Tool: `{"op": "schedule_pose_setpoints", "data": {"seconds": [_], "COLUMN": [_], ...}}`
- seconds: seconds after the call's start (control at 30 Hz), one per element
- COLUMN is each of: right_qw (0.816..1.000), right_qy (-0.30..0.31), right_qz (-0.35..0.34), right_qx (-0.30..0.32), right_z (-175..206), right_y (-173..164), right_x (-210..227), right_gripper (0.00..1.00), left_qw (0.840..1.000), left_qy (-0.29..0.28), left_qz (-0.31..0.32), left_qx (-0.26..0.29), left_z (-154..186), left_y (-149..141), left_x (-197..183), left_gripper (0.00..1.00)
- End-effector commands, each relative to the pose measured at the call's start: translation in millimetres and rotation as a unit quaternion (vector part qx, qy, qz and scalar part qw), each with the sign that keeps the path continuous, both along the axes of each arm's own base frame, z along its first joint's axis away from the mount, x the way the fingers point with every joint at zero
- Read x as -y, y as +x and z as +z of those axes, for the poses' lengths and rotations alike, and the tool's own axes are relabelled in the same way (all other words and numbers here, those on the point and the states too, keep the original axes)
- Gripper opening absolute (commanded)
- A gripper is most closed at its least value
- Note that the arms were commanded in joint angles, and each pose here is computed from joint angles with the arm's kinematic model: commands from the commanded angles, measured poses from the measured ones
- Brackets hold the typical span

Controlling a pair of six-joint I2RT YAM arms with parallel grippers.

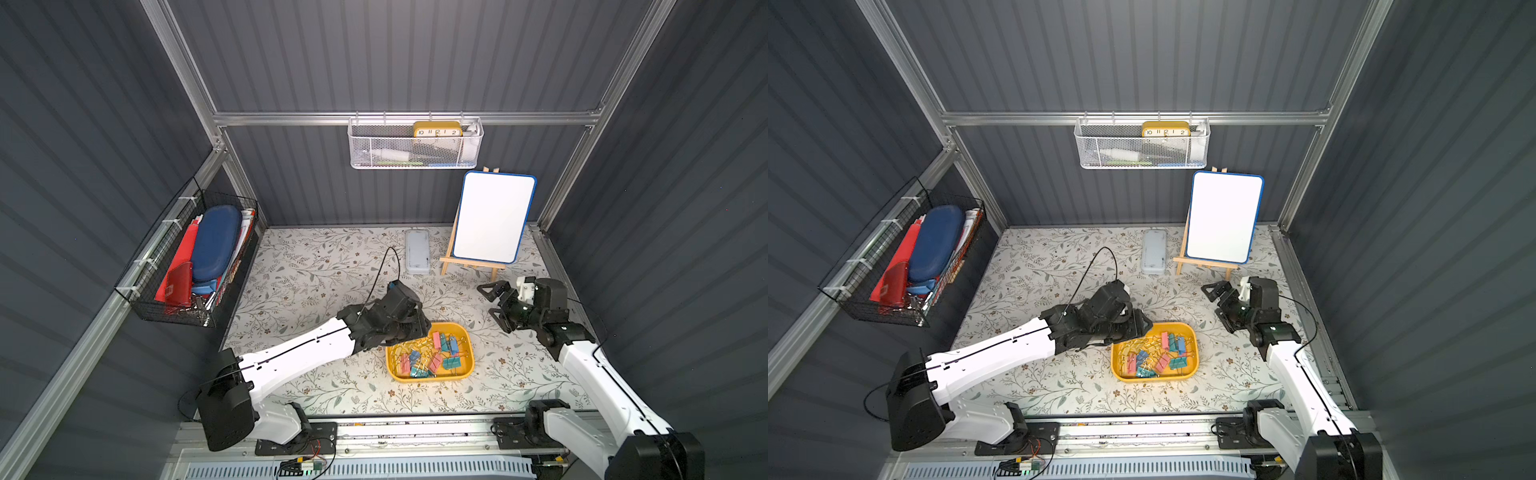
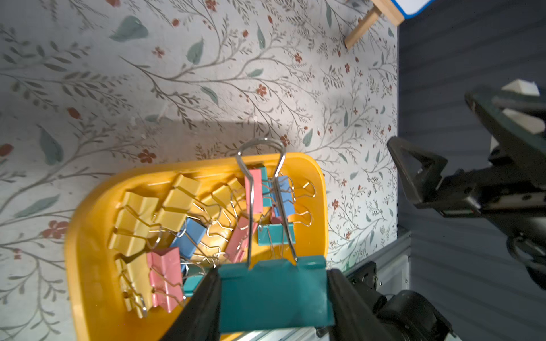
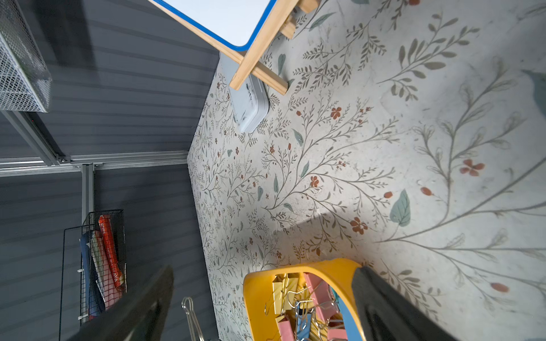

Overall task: Put the binder clips in the storage box
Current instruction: Place the binder clip in the storage box.

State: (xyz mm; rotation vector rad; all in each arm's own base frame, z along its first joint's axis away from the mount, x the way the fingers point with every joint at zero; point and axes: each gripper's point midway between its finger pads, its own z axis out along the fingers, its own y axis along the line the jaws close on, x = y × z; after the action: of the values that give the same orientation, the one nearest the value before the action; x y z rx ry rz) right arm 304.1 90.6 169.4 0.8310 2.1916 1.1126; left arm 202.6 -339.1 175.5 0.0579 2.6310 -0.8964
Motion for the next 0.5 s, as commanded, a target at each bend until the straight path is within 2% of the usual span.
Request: {"op": "schedule_pose_setpoints", "data": {"seconds": [0.0,0.17,0.33,0.47], "right_qw": [1.000,1.000,1.000,0.999], "right_qy": [0.003,0.004,-0.004,-0.025], "right_qz": [0.004,0.003,0.002,-0.003], "right_qx": [0.020,0.018,0.022,0.026], "right_z": [15,12,14,14], "right_y": [5,4,1,-1], "right_x": [-1,-1,1,6], "right_gripper": [0.99,0.99,0.99,0.99], "left_qw": [1.000,0.997,0.995,0.995], "left_qy": [0.012,0.075,0.094,0.089], "left_qz": [-0.023,-0.007,0.022,0.052], "left_qx": [-0.011,-0.019,-0.009,0.001], "left_z": [-17,-58,-70,-63], "left_y": [-16,-16,-4,4], "left_x": [10,11,9,7], "left_gripper": [0.39,0.44,0.54,0.74]}}
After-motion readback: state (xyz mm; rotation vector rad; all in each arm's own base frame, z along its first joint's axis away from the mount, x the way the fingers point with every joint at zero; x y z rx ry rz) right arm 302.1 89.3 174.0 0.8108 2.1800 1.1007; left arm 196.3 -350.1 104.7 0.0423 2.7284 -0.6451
